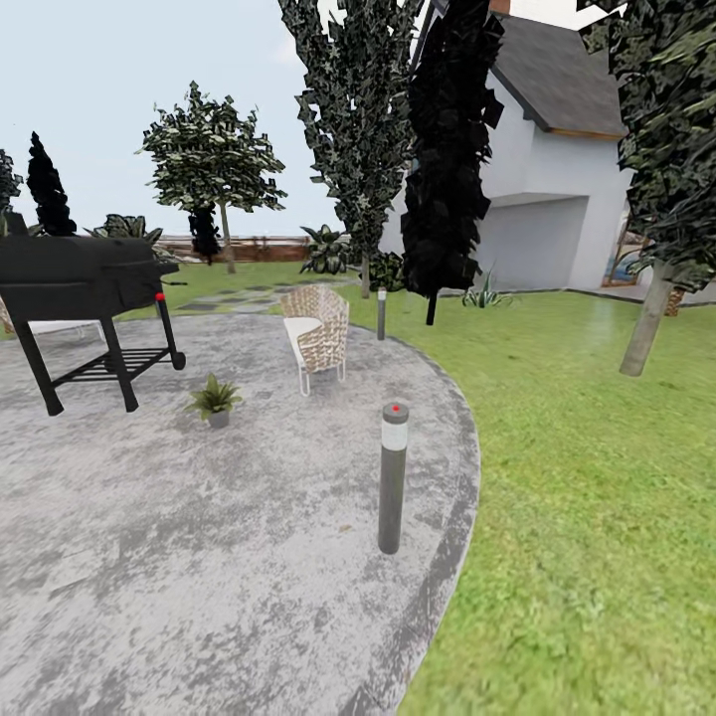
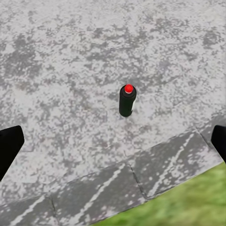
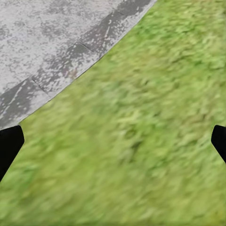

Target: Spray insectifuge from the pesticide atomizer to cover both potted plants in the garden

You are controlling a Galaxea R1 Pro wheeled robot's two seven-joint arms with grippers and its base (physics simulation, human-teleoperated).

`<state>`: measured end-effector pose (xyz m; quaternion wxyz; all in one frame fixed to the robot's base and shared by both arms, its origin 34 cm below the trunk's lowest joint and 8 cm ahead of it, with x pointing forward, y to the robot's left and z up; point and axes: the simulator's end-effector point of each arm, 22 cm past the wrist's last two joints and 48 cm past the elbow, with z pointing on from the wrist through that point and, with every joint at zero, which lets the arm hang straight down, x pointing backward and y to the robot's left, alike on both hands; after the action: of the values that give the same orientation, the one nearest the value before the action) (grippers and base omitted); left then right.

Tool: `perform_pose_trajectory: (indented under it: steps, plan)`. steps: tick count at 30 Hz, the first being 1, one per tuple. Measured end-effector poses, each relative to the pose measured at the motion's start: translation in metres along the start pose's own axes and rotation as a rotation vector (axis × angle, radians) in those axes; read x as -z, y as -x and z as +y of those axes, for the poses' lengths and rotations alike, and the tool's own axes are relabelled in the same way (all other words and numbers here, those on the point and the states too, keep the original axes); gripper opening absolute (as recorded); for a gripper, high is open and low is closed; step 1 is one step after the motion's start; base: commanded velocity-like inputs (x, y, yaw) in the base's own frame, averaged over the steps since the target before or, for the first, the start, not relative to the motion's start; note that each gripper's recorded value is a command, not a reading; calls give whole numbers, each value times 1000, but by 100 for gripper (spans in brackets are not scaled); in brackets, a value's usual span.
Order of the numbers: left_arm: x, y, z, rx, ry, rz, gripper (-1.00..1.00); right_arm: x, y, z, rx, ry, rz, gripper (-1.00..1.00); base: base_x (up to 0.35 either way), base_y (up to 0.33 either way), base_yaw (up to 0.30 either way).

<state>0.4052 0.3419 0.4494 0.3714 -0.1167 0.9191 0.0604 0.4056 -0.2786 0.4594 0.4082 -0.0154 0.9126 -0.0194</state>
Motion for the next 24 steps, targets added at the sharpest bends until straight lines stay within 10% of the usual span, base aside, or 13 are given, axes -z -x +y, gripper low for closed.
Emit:
perform_pose_trajectory:
  steps: [24]
  plan:
    - [-30,-39,1,-1,1,5,100,-27,-41,5,-2,3,5,100,0,0,45]
